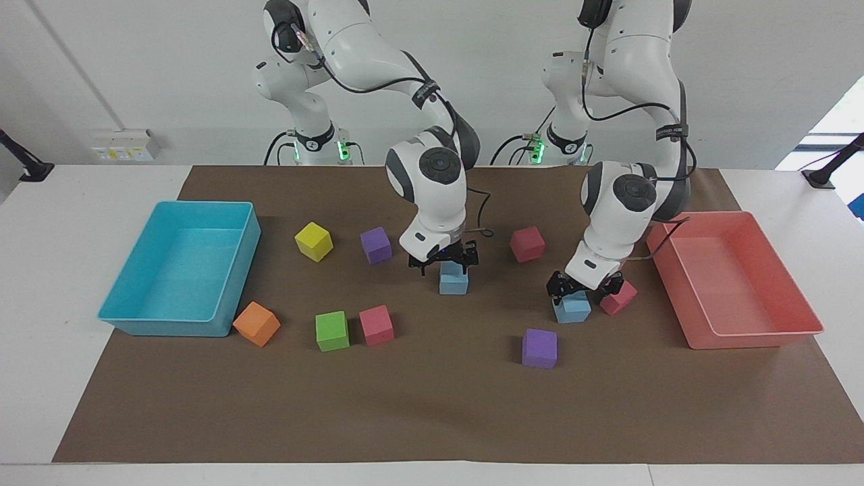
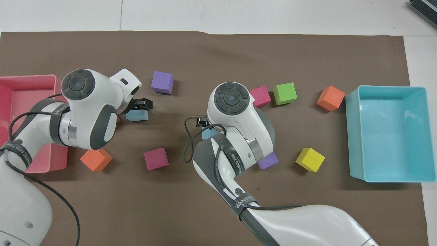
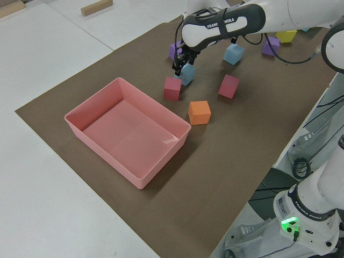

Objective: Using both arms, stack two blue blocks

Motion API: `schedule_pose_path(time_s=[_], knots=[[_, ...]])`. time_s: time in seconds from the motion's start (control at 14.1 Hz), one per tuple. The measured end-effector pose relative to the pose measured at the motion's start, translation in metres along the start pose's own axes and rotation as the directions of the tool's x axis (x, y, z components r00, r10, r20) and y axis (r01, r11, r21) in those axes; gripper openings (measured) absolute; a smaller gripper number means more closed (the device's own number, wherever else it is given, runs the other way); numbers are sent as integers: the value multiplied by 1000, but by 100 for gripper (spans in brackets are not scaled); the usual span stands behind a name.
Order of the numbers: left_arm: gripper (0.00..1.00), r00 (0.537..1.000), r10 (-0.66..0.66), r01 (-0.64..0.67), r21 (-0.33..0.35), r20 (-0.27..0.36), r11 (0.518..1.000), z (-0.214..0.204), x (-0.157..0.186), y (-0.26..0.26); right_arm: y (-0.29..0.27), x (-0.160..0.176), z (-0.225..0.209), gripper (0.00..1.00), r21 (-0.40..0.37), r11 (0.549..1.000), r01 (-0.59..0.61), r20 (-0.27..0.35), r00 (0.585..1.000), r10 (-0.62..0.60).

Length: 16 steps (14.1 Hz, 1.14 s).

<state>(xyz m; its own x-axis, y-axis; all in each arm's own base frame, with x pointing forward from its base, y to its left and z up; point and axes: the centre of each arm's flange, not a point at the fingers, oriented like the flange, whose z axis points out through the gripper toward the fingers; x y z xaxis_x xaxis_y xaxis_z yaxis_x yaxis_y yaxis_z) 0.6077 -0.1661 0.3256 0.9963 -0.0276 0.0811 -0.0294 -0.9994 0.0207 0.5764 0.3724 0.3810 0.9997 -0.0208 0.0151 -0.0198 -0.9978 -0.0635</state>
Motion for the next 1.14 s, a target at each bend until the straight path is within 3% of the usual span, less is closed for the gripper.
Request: schedule_pose_path(time_s=[0.43, 0.64, 0.71, 0.85, 0.92, 1.14], knots=[[100, 1000, -6, 6, 3, 12, 1000, 13, -2, 1, 55, 4, -131, 100, 96, 992, -83, -64, 994, 90], [100, 1000, -25, 25, 4, 13, 1000, 13, -2, 1, 75, -3, -169, 100, 117, 988, -104, -71, 991, 113], [91, 999, -40, 40, 4, 12, 999, 13, -2, 1, 80, -3, -175, 100, 151, 981, -123, -54, 990, 132], [65, 999, -53, 53, 4, 11, 999, 11, -2, 1, 90, 3, -174, 100, 284, 944, -167, 20, 986, 168], [58, 998, -55, 55, 4, 10, 998, 9, -2, 1, 102, 9, -172, 100, 332, 927, -176, 39, 984, 173], [58, 999, -46, 46, 5, 17, 999, -13, -2, 8, 127, 18, -152, 100, 406, 901, -155, 71, 988, 138]])
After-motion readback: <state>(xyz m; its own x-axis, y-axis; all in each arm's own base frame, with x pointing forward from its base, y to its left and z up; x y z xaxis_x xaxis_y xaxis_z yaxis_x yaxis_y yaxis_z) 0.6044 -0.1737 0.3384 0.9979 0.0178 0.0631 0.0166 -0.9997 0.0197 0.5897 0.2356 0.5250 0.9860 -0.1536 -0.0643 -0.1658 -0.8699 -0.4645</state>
